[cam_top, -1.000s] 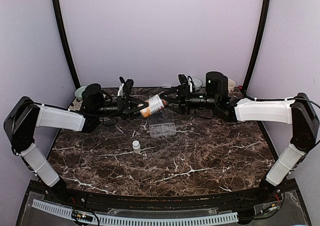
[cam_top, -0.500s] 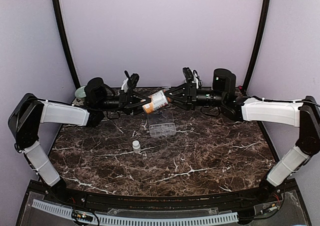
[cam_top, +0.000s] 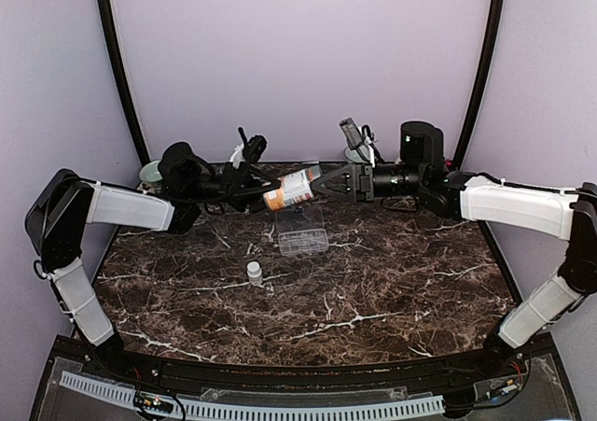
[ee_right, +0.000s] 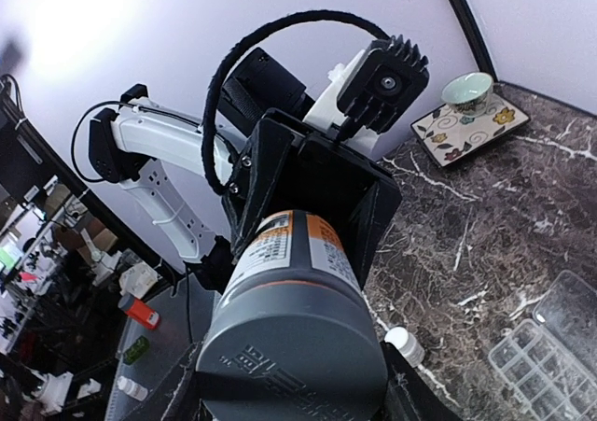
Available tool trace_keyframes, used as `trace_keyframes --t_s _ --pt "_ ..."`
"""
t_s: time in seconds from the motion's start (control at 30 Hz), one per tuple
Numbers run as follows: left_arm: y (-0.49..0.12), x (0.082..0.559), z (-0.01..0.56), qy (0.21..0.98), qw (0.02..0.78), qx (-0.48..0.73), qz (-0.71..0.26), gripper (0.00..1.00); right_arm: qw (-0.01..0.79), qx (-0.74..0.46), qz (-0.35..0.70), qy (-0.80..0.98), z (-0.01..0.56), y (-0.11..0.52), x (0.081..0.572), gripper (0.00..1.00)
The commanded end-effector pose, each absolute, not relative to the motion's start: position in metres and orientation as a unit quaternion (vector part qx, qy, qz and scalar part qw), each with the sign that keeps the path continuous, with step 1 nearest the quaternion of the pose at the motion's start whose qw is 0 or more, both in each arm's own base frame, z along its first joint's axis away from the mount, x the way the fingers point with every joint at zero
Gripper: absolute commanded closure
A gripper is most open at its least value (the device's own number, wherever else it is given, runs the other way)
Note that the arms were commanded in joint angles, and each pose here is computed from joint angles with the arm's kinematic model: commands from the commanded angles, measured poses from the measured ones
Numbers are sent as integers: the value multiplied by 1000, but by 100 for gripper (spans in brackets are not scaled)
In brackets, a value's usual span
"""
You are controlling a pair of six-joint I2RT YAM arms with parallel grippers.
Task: Sort the pills into containers
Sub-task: Pass from the right arm to the left
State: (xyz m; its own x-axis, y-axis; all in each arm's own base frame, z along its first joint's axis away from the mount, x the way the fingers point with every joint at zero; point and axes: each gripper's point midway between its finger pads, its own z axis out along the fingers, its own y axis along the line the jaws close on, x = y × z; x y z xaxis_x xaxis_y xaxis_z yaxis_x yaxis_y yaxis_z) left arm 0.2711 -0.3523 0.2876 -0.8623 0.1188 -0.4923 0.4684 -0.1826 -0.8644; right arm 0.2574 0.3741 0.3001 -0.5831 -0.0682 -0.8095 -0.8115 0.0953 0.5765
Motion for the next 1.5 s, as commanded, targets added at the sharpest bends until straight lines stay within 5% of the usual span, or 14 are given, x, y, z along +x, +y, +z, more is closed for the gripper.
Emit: trace_keyframes --t_s 0.0,0.47,0.97,1.47 --pt "-349 258 339 582 145 280 -750 69 347 -368 484 714 264 362 269 84" --pt "-351 257 337 580 123 294 -749 73 404 -408 361 735 245 347 276 84" --pt "-352 257 330 586 123 303 -741 77 410 -394 393 723 264 353 275 34" --pt "-354 263 317 613 140 304 -716 78 378 -354 459 722 282 342 261 28"
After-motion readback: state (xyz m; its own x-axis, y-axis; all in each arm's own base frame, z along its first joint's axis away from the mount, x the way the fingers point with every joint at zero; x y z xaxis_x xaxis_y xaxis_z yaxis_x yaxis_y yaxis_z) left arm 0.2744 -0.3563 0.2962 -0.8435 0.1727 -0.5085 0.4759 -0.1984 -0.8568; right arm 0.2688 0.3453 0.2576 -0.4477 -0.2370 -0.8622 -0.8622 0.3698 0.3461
